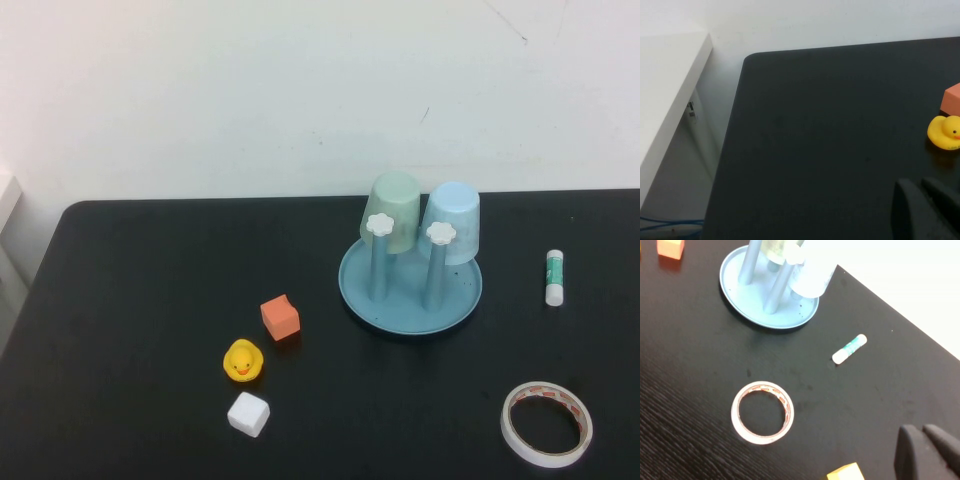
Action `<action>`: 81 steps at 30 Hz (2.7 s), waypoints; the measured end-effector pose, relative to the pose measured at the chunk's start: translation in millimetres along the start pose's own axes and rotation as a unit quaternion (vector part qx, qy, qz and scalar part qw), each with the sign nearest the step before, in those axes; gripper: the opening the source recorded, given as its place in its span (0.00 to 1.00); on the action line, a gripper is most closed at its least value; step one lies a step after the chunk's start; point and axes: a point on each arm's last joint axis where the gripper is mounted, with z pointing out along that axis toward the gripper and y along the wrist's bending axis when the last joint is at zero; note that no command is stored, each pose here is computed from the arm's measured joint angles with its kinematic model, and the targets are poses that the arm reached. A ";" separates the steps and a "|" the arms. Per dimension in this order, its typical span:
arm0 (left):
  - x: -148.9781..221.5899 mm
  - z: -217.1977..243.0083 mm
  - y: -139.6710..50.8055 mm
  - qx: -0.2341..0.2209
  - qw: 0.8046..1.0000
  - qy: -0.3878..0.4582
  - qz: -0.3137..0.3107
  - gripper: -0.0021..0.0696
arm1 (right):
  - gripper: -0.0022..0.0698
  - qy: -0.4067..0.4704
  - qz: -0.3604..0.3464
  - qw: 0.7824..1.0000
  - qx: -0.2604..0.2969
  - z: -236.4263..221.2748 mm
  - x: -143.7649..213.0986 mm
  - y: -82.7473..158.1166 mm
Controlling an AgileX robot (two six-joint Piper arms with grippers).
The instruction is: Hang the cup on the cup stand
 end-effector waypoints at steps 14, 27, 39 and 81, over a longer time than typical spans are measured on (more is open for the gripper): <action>0.0 0.0 -0.1 0.000 1.000 0.000 0.000 0.03 | 0.03 0.000 0.000 1.000 0.000 0.0 0.0 0.0; 0.0 0.0 -0.1 0.000 1.000 0.000 0.000 0.03 | 0.03 -0.095 0.117 0.983 0.107 -37.0 21.1 -29.2; 0.0 0.0 -0.1 0.000 1.000 0.000 0.000 0.03 | 0.03 -0.299 0.150 0.915 0.226 -21.0 105.9 12.7; 0.0 0.0 -0.1 0.000 1.000 0.000 0.000 0.03 | 0.03 -0.119 0.250 0.946 0.170 58.2 185.3 52.4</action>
